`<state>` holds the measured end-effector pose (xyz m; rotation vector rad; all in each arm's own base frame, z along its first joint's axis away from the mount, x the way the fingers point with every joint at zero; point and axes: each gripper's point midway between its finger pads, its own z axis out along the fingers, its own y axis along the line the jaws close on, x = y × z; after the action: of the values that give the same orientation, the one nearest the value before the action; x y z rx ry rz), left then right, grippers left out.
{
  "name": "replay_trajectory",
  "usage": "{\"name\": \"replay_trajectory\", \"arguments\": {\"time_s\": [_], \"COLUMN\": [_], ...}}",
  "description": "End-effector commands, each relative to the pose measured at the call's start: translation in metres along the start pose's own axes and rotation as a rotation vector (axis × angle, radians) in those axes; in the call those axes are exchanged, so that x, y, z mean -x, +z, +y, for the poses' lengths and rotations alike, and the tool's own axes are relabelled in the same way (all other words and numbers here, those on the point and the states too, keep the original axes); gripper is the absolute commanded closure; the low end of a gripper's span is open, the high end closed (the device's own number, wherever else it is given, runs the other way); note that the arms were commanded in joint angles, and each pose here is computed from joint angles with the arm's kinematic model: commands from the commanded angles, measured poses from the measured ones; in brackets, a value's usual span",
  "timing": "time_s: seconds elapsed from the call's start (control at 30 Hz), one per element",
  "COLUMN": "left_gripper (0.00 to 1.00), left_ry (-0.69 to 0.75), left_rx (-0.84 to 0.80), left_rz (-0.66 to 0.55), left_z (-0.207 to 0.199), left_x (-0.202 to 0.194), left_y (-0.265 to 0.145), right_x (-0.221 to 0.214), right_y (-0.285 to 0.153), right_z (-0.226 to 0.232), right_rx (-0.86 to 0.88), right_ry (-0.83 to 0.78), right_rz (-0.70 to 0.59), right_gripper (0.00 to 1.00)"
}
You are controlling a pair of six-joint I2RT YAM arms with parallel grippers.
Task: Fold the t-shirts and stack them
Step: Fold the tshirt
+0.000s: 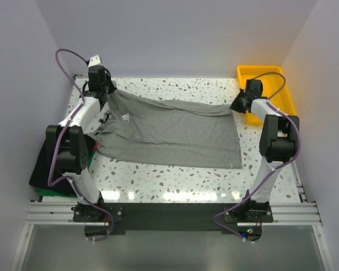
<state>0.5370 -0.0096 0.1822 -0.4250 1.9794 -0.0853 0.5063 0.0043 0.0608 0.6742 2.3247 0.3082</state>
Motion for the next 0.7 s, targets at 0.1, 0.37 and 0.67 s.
{"name": "replay_trajectory", "arguments": {"time_s": [0.1, 0.37, 0.67], "left_gripper": [1.00, 1.00, 1.00], "left_ry": [-0.015, -0.028, -0.051], "left_rx": [-0.001, -0.002, -0.002], "left_rz": [-0.116, -0.156, -0.161], "left_z": [-0.006, -0.007, 0.001], "left_x": [0.049, 0.062, 0.063], "left_y": [0.008, 0.026, 0.042], "right_x": [0.046, 0.072, 0.085], "right_y": [-0.011, -0.005, 0.008], "right_z": [0.029, 0.041, 0.038], "right_rx": [0.070, 0.110, 0.125], "right_ry": [-0.020, -0.030, -0.025], "right_rz": [-0.104, -0.166, -0.194], "right_gripper": [1.00, 1.00, 1.00]}}
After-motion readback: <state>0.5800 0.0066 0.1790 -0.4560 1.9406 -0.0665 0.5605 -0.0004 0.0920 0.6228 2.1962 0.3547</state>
